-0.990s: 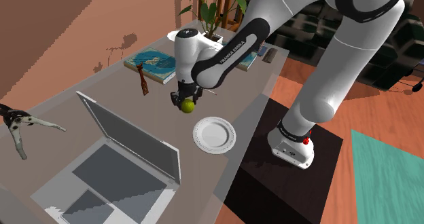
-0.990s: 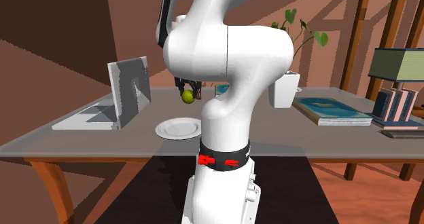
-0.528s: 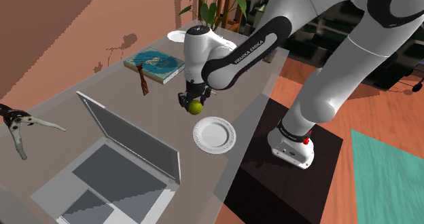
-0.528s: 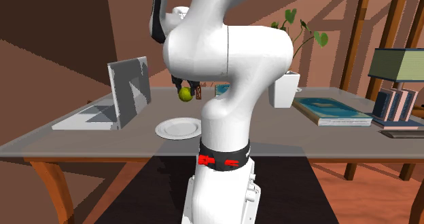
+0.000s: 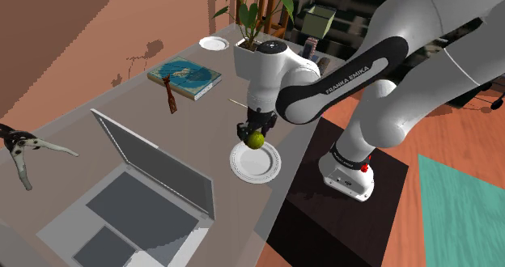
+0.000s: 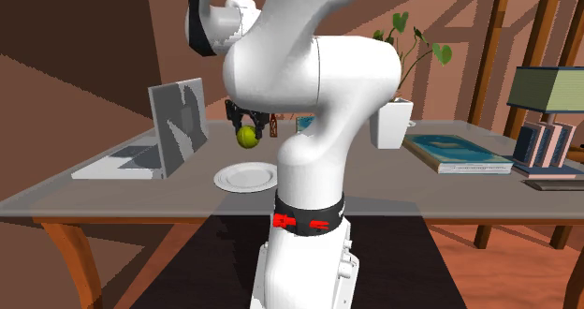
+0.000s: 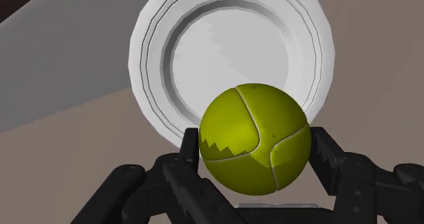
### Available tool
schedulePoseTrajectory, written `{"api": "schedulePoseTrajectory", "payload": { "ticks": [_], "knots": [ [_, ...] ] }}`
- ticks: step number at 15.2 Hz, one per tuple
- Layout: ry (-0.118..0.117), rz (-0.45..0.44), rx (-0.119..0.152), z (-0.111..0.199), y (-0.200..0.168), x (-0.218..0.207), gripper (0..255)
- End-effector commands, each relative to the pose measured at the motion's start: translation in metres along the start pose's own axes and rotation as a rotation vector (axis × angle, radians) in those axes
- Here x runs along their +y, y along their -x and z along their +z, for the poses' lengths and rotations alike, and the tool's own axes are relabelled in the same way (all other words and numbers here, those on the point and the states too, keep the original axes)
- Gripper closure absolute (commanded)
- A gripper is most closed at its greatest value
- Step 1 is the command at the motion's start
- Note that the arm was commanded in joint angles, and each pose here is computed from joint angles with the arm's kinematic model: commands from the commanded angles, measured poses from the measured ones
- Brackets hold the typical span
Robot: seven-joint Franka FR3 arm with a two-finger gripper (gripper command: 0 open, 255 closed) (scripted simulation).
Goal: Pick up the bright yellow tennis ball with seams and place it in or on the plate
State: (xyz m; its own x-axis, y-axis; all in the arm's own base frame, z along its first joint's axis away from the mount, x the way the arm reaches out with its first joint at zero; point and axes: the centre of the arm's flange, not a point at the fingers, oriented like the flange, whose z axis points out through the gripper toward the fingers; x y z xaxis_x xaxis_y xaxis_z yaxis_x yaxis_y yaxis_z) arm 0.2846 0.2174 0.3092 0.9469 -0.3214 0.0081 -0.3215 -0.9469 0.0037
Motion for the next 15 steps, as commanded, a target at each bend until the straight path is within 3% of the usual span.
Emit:
{"api": "schedulePoseTrajectory", "payload": {
  "ticks": [1,15],
  "knots": [
    [0.000,0.001,0.000,0.001,0.020,0.010,255],
    [0.000,0.001,0.000,0.075,0.021,0.009,255]
  ]
}}
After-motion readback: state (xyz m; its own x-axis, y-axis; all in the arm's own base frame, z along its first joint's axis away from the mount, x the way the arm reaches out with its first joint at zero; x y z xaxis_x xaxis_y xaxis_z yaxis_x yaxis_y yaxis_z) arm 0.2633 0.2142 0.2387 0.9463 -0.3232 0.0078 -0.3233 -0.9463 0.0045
